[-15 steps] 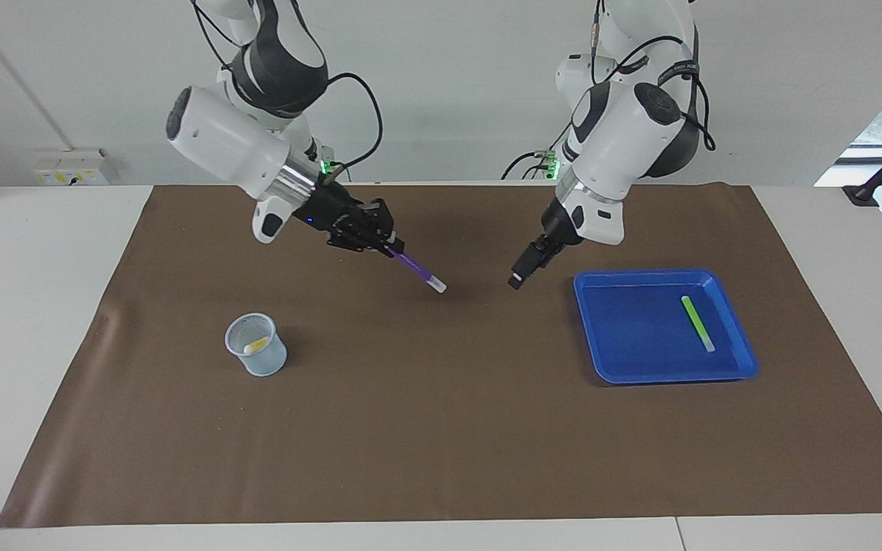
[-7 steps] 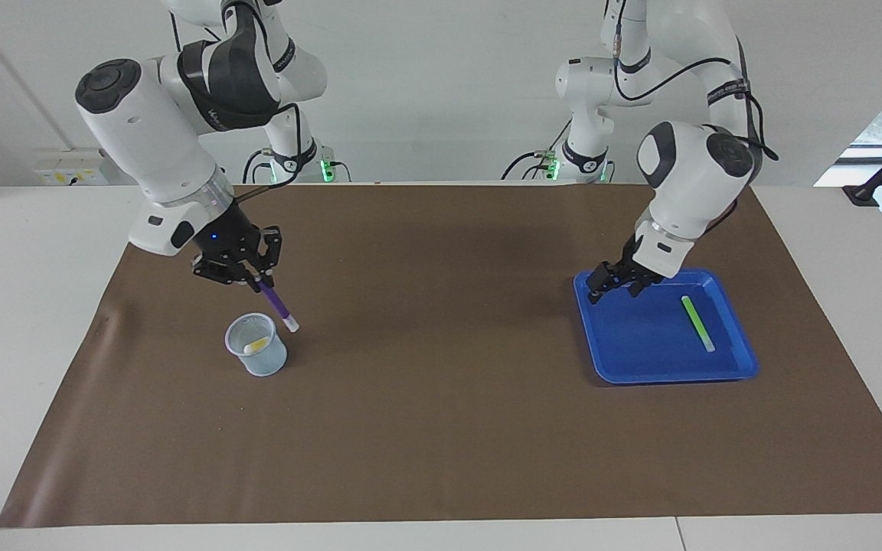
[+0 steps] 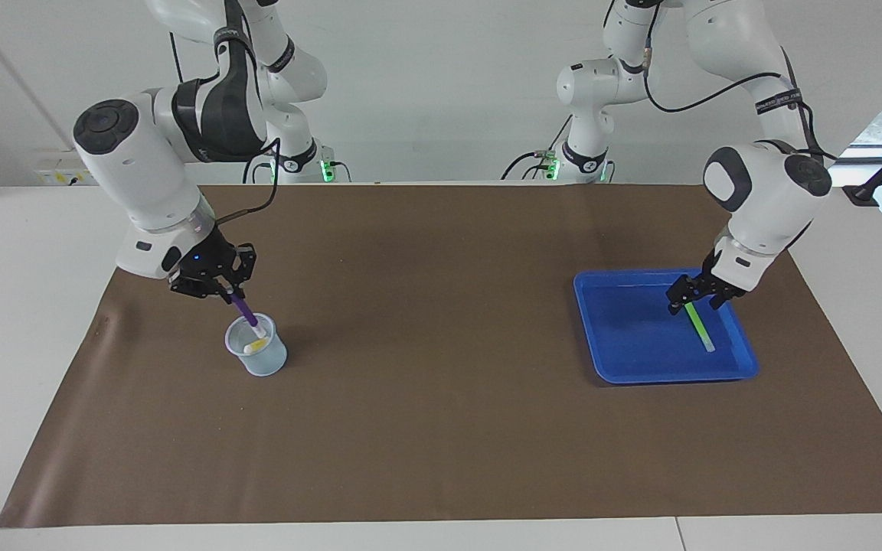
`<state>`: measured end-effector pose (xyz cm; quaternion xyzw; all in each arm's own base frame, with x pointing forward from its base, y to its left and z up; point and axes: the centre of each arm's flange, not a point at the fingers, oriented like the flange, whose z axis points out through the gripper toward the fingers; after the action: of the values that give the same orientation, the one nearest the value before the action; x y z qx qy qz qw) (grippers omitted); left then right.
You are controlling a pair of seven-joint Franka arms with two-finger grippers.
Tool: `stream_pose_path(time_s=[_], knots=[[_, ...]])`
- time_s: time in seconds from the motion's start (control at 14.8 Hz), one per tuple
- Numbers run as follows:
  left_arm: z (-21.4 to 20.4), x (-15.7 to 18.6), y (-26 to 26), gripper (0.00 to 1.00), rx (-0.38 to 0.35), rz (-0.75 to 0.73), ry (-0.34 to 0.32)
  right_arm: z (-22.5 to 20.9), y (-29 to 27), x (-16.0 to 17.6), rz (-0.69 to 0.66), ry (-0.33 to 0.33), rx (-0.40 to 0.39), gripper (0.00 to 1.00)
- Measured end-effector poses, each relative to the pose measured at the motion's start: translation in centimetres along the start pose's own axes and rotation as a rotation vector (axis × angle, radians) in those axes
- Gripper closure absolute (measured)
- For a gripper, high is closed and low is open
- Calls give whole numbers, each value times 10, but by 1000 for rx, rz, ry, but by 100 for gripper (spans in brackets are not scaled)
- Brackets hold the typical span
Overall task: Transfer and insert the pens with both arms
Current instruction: 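Insert the purple pen into the clear cup with the right gripper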
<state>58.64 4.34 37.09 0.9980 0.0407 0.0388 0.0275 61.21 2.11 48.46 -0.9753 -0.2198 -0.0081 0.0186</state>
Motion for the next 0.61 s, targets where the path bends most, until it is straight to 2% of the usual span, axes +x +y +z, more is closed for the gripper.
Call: stream_pose_path(time_s=[0.41,0.54,0.61], knots=[[53,0,-31,2,7,-45,-57,35,-5,-14,-6,-4,-1,81],[62,-1,-35,5,7,-52,-69,40,-6,-18,-5,3,-5,81],[66,-3,-36,10,7,-54,-74,42,-7,-20,-5,6,-6,81]])
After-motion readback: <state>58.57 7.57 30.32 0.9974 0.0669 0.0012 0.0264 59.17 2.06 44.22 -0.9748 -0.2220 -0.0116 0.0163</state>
